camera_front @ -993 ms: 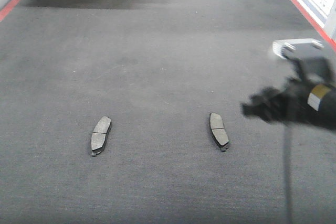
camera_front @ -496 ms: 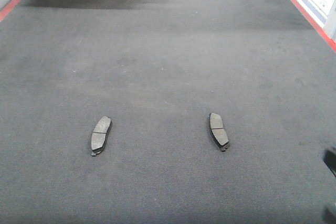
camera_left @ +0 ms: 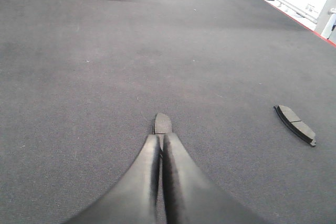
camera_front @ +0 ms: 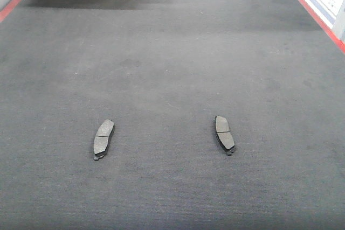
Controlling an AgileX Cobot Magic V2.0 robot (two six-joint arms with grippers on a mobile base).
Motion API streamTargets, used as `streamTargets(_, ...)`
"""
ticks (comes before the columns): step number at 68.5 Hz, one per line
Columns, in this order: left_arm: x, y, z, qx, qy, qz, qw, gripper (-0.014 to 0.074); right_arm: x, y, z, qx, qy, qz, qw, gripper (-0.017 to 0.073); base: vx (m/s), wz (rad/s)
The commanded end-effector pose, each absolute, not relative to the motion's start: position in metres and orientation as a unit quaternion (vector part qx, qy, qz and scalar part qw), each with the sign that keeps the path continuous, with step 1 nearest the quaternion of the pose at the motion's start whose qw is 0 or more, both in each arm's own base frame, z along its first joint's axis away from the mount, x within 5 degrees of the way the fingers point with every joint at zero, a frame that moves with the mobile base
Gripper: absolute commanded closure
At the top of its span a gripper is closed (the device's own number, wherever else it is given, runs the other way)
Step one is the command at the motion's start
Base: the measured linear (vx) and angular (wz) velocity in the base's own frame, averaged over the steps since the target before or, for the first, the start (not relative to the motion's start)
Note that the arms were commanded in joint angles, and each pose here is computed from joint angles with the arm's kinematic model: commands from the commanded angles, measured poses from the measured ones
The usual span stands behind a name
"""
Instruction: Move and align brake pads A on conveyor
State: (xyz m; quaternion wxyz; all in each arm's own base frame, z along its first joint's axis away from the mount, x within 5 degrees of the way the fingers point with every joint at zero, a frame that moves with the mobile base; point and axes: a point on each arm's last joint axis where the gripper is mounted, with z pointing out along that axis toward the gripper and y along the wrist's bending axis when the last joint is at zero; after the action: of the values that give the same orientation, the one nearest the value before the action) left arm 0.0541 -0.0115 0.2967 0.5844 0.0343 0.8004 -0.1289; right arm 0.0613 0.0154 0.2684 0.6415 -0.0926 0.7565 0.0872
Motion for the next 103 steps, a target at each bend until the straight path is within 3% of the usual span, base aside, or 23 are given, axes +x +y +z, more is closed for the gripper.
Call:
streamTargets(1,0.0555,-0.0129,0.3096,0.038,0.777,-0.139,0.613,0.0599,0.0618,0.0156,0.2830,-0.095,0.725,0.086,0.677,0.0562,0.00,0.00)
streamTargets(103,0.0555,-0.0129,0.3096,0.038,0.777,-0.139,0.613,0.0599,0.0618,0.0155,0.2820,-0.095,0.728,0.085,0.673,0.0562,0.00,0.00)
